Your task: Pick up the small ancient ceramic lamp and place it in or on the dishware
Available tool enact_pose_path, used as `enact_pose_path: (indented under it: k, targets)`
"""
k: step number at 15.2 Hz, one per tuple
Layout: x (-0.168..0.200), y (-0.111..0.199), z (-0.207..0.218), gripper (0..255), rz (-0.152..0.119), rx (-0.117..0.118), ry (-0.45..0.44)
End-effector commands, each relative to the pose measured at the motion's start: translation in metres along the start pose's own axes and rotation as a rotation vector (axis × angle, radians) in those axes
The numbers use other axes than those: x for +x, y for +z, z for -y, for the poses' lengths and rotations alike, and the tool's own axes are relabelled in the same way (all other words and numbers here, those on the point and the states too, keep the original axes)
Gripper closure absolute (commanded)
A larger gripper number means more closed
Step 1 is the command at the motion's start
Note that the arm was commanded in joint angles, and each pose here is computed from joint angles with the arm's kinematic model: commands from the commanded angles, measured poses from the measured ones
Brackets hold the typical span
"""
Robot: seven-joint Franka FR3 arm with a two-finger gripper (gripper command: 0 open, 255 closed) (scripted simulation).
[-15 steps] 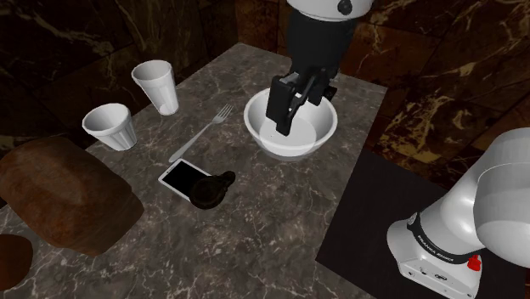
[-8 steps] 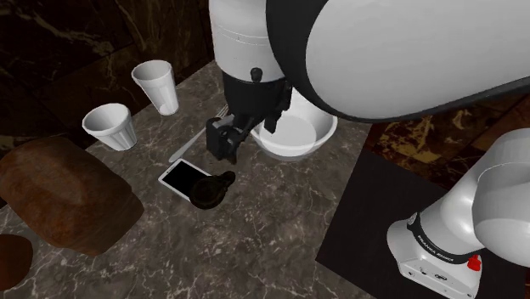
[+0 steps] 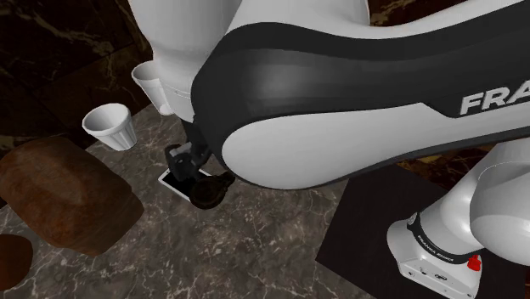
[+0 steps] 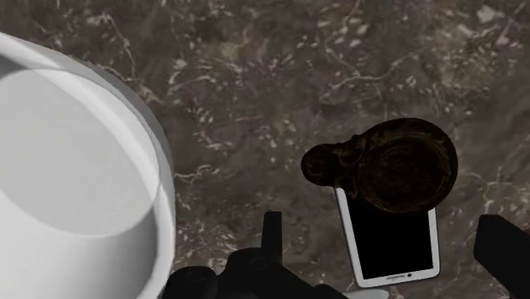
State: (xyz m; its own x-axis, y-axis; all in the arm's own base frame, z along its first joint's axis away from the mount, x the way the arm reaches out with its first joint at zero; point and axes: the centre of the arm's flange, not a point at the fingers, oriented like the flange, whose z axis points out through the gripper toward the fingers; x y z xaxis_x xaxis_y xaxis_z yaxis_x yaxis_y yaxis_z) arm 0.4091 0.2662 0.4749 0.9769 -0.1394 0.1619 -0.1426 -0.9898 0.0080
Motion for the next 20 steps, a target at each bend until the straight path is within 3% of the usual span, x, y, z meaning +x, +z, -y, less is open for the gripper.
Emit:
enact_pose_path:
  k: [1, 4, 12, 13, 20]
  targets:
    - [0.0, 0.011, 0.001, 0, -0.001, 0.0, 0.001]
    - [0.0, 0.029, 0.001, 0, -0.001, 0.0, 0.001]
    - [0.0, 0.029, 0.001, 0, -0.001, 0.0, 0.001]
    - [0.0, 0.029, 0.001, 255, -0.001, 0.0, 0.001]
    - [0.0, 0.029, 0.001, 255, -0.001, 0.0, 0.001]
